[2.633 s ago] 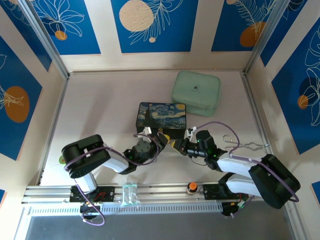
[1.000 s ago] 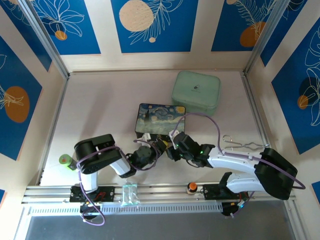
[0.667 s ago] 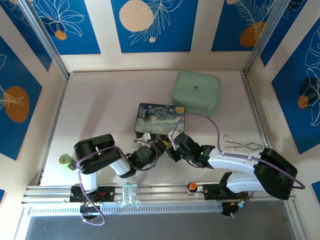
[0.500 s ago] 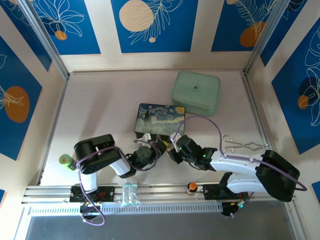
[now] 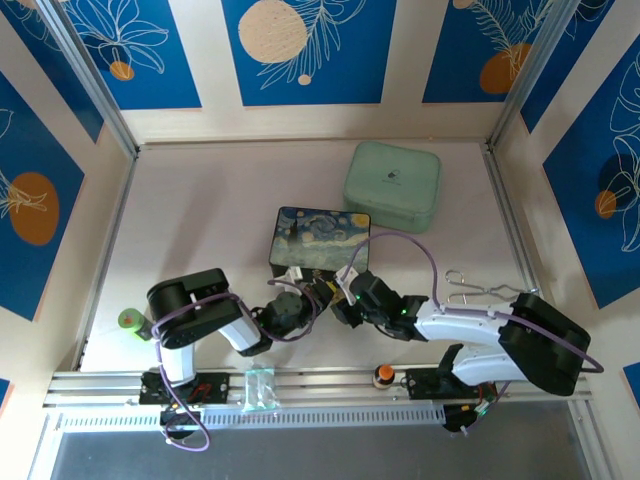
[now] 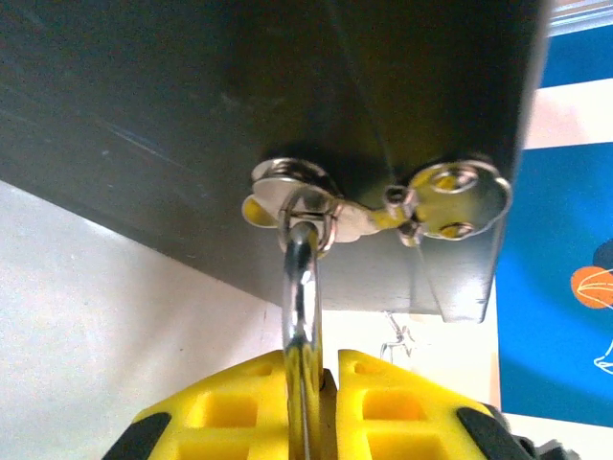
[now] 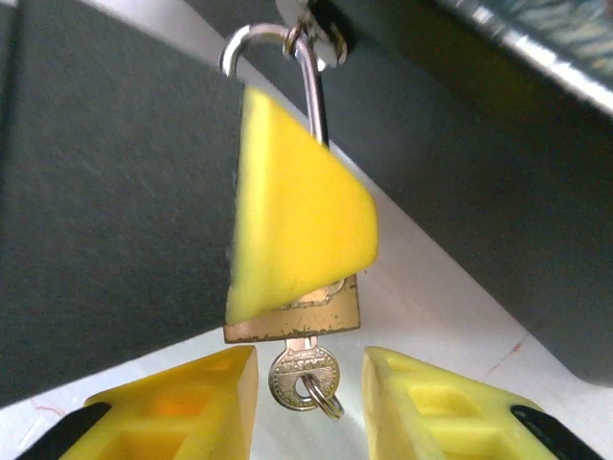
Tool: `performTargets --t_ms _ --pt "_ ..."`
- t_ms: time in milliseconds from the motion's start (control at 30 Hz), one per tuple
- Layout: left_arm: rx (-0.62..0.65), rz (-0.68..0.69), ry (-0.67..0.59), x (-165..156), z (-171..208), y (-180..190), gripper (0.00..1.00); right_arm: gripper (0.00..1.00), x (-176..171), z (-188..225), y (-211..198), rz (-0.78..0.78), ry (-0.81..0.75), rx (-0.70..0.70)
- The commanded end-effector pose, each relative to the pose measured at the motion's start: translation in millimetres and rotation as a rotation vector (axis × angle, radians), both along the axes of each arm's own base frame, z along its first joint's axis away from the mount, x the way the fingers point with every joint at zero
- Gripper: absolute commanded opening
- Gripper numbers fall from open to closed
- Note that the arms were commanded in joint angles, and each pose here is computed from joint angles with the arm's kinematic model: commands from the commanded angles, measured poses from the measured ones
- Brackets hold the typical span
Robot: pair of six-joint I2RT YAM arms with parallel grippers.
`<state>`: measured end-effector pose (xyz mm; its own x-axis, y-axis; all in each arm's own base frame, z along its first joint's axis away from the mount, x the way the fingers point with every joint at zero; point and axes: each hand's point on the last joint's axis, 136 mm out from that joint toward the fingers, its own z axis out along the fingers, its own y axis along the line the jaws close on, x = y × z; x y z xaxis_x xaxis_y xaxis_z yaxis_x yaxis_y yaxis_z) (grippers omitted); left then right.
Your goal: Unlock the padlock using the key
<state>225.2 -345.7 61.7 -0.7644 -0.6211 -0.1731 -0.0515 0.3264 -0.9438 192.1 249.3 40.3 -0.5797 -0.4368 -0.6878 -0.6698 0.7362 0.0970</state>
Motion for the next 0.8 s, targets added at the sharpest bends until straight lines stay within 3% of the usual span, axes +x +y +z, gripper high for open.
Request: performTargets --t_ms 0,300,600,767 --pt "-0.077 -0.027 -0.029 -4 24 -7 0.00 0.32 8 4 3 -0.009 -0.056 -0.038" --pt "-0.056 -0.039 -0.022 -7 21 -7 0.00 0.14 11 24 22 0.042 -0.070 0.099" --pt "-0.035 -0.044 -0.010 -11 13 -2 0.00 0.09 -11 51 29 0.181 0.184 0.456" --pt "-0.024 -0.039 -0.015 -11 12 2 0.00 0.08 -12 58 18 0.157 0.231 0.519"
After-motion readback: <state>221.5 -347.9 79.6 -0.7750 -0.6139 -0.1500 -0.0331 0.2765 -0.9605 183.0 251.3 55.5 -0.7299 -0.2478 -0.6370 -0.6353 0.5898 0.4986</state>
